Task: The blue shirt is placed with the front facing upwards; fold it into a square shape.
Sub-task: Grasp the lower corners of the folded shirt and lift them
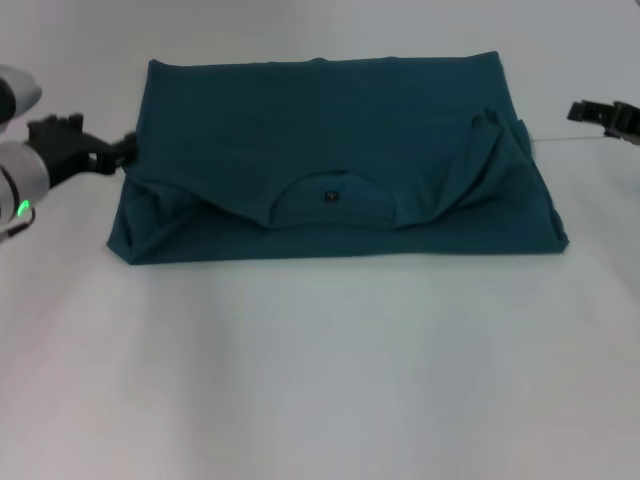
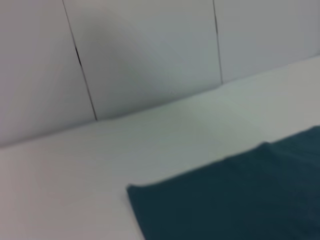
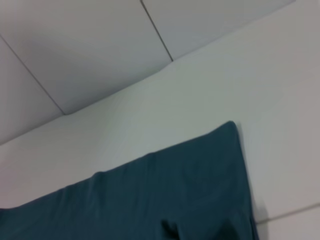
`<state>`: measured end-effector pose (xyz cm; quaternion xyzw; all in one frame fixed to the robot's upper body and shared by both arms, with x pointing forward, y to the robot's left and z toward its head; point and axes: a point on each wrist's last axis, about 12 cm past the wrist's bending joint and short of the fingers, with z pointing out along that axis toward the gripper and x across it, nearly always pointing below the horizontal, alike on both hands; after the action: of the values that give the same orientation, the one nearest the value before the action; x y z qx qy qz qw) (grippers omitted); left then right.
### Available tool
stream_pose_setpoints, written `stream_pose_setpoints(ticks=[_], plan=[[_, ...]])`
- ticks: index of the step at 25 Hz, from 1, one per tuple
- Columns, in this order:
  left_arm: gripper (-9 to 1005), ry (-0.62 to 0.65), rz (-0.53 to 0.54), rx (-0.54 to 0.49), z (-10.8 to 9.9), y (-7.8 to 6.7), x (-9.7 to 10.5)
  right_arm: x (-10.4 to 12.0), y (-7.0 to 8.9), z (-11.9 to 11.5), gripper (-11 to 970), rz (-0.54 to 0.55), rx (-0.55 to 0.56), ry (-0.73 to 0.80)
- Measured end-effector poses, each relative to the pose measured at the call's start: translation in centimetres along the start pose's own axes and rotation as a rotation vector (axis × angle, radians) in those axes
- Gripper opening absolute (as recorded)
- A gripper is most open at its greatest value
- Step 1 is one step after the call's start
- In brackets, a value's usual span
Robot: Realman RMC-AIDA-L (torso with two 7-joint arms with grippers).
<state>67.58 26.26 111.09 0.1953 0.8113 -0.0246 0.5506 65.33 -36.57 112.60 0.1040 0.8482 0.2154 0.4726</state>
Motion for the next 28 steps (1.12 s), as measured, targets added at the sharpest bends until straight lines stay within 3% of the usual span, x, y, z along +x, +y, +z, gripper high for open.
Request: stream_pose_setpoints(ticks=[1, 11, 19, 28], plan=[[553, 0.011, -0.018, 0.011, -0.3, -0.1, 0.5, 0.3, -0.3, -0.3, 714, 0.006, -0.003, 0.002], [785, 0.064, -0.211, 0.114, -2.6, 0.2, 2.8, 1.1, -1.5, -2.7, 722, 0.061, -0.075, 0.066], [826, 0.171, -0.133, 0.14, -2.0, -1.4, 4.2, 2.0, -1.9, -2.8, 721, 0.07, -0.07, 0.082], [841, 0.229, -0.103, 0.127, -1.3, -2.1, 5.2, 2.3, -1.9, -2.8, 721, 0.07, -0.068, 0.089]])
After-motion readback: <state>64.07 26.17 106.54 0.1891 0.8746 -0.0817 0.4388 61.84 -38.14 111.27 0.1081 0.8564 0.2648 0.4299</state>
